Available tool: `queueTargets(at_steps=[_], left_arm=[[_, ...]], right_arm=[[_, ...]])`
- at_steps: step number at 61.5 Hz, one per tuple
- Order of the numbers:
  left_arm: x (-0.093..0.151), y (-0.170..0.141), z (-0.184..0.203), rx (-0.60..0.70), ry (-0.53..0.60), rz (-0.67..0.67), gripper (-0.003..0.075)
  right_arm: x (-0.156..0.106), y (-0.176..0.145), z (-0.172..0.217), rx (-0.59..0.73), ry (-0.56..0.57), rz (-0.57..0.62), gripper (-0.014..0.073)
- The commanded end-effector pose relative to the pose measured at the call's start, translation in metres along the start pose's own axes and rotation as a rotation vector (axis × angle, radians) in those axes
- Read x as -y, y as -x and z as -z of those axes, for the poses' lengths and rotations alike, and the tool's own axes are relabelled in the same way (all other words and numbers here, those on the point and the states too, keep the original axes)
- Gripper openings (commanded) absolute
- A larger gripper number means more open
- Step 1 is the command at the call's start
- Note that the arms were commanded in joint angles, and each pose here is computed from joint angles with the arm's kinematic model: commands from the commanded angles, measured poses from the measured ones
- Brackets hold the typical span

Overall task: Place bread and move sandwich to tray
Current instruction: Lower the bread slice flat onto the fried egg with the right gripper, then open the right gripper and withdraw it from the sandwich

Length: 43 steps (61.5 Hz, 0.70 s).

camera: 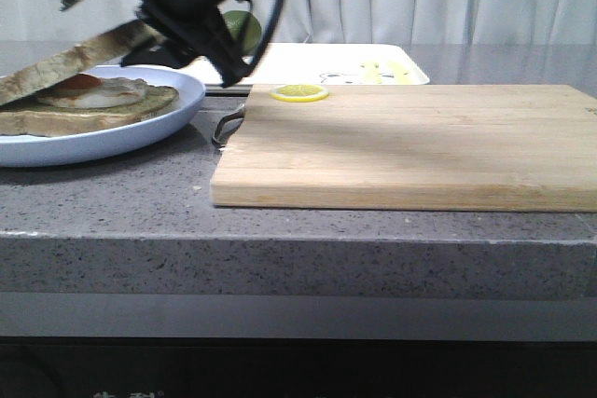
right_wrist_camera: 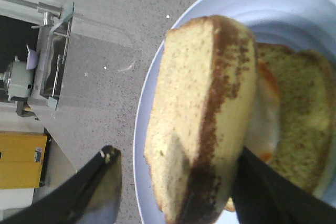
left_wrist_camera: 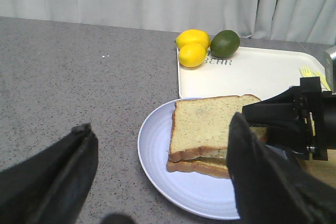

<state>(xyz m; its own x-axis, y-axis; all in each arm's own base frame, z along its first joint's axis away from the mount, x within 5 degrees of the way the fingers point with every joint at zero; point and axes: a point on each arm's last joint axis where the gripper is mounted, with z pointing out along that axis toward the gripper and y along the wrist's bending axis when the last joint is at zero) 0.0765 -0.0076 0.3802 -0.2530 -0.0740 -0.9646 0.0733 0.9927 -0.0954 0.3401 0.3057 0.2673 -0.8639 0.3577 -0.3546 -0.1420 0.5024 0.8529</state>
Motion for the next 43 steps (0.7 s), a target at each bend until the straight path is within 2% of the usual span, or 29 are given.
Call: queueTargets(at_steps=[1,9,19,30,37,43], left_arm=[[0.001,0.015,0.002,0.093,-0.008,0.011,0.0512],[0.001,0.015,0.002,0.093,-0.008,0.011,0.0512],[0.001,0.015,0.002,0.093,-0.008,0.011,0.0512],[0.001,0.015,0.002,0.093,-0.008,0.011,0.0512],[0.001,0.015,0.002,0.093,-0.008,0.011,0.0512],[0.001,0.015,0.002,0.093,-0.008,0.011,0.0512]], right_arm=[[-0.022,0.018,0.026,-0.011,0.083,0.052,0.0454],[-0.019,0.028,0.037,-0.039,0.076,0.097,0.0454],[-0.02,0.041,0.063,-0.046,0.012,0.195,0.0454],[-0.037,0.043,0.11,-0.067,-0.096,0.448,0.0454],[-0.052,0.04,0.154,-0.072,-0.235,0.66,0.0454],[-0.06,0.038,0.192,-0.047,-0.366,0.751,0.0454]])
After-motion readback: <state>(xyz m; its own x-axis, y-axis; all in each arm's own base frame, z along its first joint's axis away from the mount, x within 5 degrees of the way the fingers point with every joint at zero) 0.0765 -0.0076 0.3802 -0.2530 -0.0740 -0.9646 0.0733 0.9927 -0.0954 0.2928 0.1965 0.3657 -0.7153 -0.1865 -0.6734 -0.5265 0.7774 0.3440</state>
